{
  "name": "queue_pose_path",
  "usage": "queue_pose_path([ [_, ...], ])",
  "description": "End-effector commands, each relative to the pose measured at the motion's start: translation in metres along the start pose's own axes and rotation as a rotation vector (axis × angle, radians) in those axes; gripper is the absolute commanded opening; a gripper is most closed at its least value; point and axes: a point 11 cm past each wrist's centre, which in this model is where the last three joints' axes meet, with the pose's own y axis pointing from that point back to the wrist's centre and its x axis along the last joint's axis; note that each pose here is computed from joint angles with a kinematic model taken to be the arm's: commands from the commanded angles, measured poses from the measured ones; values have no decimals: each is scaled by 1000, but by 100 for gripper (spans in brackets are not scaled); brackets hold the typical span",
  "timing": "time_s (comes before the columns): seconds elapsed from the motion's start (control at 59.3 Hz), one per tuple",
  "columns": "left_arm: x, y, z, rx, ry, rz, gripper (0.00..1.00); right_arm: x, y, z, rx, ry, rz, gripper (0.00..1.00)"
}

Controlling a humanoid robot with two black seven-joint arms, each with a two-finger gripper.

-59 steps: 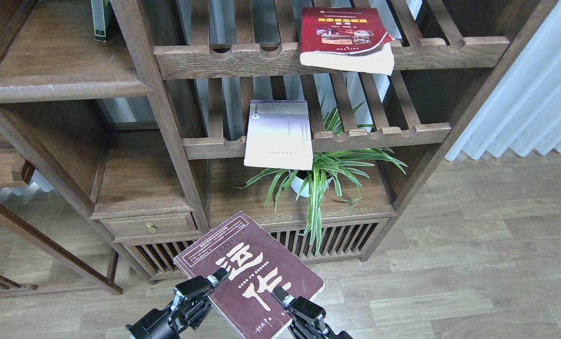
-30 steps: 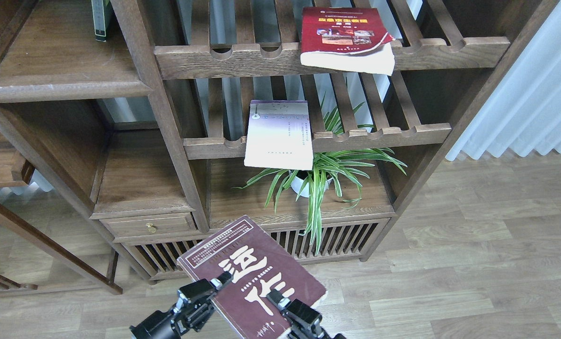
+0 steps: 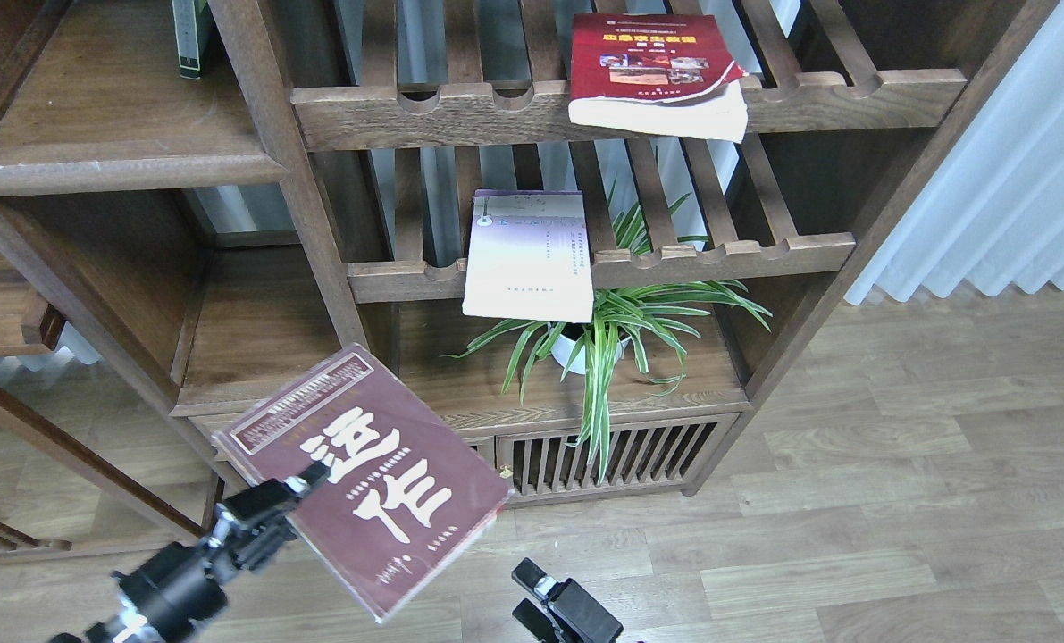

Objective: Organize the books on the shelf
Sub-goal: 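Carry the dark red book with the left gripper up to the upper shelf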

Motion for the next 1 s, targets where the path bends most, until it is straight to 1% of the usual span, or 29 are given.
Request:
queue_pose_path([
  [0.0, -5, 16, 37, -62, -75, 23, 3, 4, 1, 0, -1, 0, 12, 99],
  [0.101, -19, 20, 68, -133, -124, 0, 3, 7, 2, 0, -1, -1, 22, 99],
  [0.152, -33, 20, 91, -178, -168, -29, 3, 9, 3, 0, 0, -3, 29, 99],
  [0.253, -55, 23, 123, -223, -244, -54, 3, 12, 5, 0, -1, -2, 40, 99],
  [0.287, -72, 22, 142, -254, -291, -78, 3, 14, 6, 0, -4, -1, 47, 99],
  [0.456, -132, 18, 190, -299, -428, -168, 3, 15, 5, 0, -8, 5, 49, 99],
  [0.54, -156, 14, 203, -308, -482, -205, 3, 15, 5, 0, -8, 5, 49, 99],
  [0.641, -200, 11, 225, -321, -584, -261, 3, 16, 5, 0, -8, 6, 53, 99],
  [0.726, -217, 8, 229, -296, -637, -266, 4, 15, 5, -1, -8, 8, 51, 99],
  [0.827, -243, -6, 229, -245, -713, -295, 4, 15, 4, -2, -8, 9, 51, 99],
  [0.844, -244, -7, 229, -243, -720, -294, 4, 15, 4, -2, -8, 9, 51, 99],
  [0.861, -256, -11, 231, -242, -779, -294, 4, 15, 4, -2, -8, 9, 51, 99],
  [0.979, -280, -11, 239, -260, -883, -292, 4, 15, 4, -2, -8, 9, 50, 99],
])
